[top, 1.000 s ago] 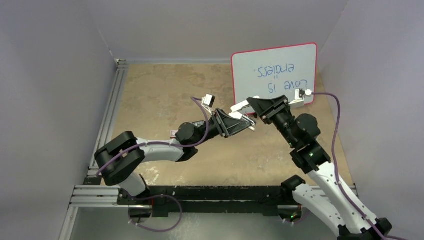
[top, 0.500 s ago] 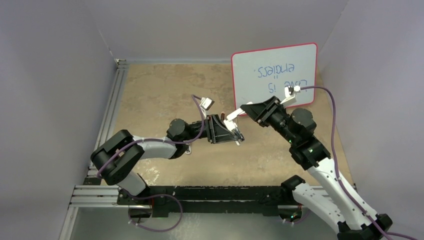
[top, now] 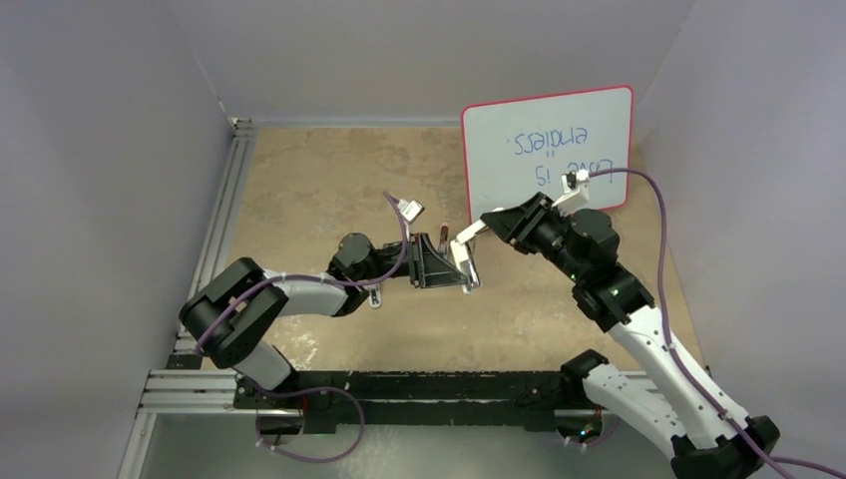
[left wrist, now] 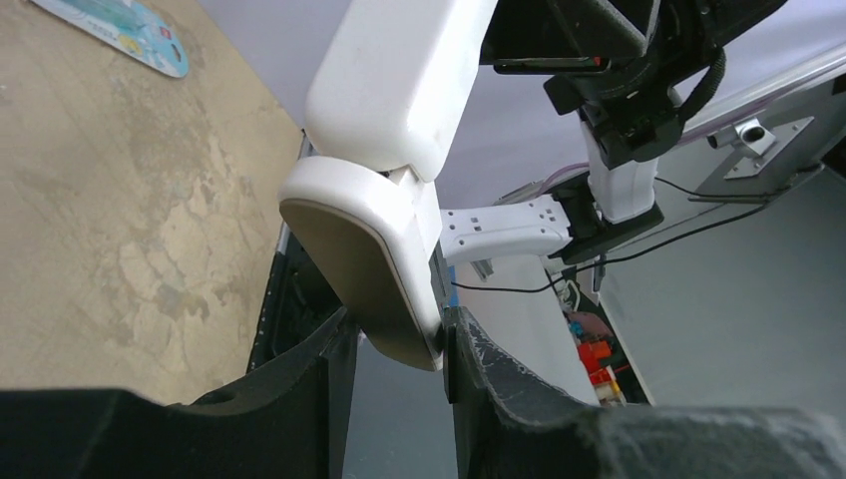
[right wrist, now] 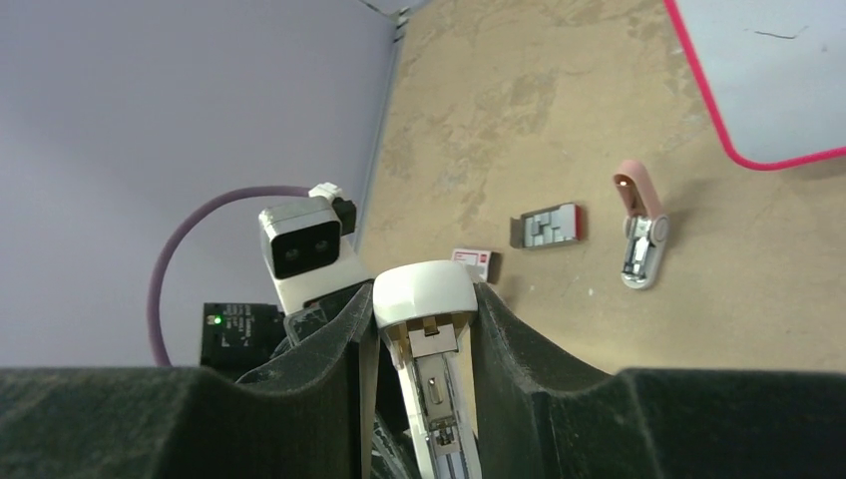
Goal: Load the staples into the stapler
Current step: Open the stapler, then place the stapler at the center of the board, then pick up the staple from the staple box.
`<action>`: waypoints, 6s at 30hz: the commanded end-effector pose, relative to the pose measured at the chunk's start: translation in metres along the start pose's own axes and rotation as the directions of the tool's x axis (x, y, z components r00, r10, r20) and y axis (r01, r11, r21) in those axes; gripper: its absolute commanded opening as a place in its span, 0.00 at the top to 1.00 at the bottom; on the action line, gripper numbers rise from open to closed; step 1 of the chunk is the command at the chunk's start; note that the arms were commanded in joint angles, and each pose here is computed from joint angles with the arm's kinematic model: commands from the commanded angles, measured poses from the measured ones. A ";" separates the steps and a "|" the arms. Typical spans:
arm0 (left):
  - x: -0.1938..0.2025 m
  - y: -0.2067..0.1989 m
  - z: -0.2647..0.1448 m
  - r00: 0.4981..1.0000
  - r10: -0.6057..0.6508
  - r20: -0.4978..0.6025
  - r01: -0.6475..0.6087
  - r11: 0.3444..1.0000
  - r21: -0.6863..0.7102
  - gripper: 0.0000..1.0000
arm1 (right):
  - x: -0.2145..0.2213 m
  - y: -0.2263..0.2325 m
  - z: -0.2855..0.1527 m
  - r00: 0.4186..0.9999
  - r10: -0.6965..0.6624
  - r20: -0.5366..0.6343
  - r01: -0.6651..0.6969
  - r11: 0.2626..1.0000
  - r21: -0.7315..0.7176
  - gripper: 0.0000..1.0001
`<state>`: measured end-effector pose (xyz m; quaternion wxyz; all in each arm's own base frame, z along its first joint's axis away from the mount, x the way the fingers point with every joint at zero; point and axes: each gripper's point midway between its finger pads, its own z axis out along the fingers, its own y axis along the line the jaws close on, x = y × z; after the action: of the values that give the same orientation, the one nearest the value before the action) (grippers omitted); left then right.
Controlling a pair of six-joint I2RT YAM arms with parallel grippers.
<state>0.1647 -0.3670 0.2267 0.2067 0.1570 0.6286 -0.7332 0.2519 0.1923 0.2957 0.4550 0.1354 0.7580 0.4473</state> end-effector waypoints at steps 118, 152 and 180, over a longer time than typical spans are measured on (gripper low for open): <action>0.027 0.217 0.012 0.975 -0.203 0.095 0.209 0.674 -0.709 0.82 | 0.063 -0.168 0.102 0.907 -0.308 -0.286 0.420 0.622 0.661 0.54; -0.066 0.087 -0.010 0.964 0.253 -0.078 -0.236 0.689 -0.685 0.44 | -0.029 -0.069 0.048 0.943 -0.303 0.137 0.184 0.819 0.544 0.38; -0.128 0.003 -0.192 0.813 0.580 0.055 -0.067 0.187 -0.980 0.25 | 0.135 -0.029 0.194 0.807 -0.500 -0.315 0.565 0.809 0.162 0.78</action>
<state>0.2743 -0.1935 0.2500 0.5132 0.0210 0.8387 -0.1812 0.3340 0.3444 0.1681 0.4392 -0.0828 0.8655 0.2260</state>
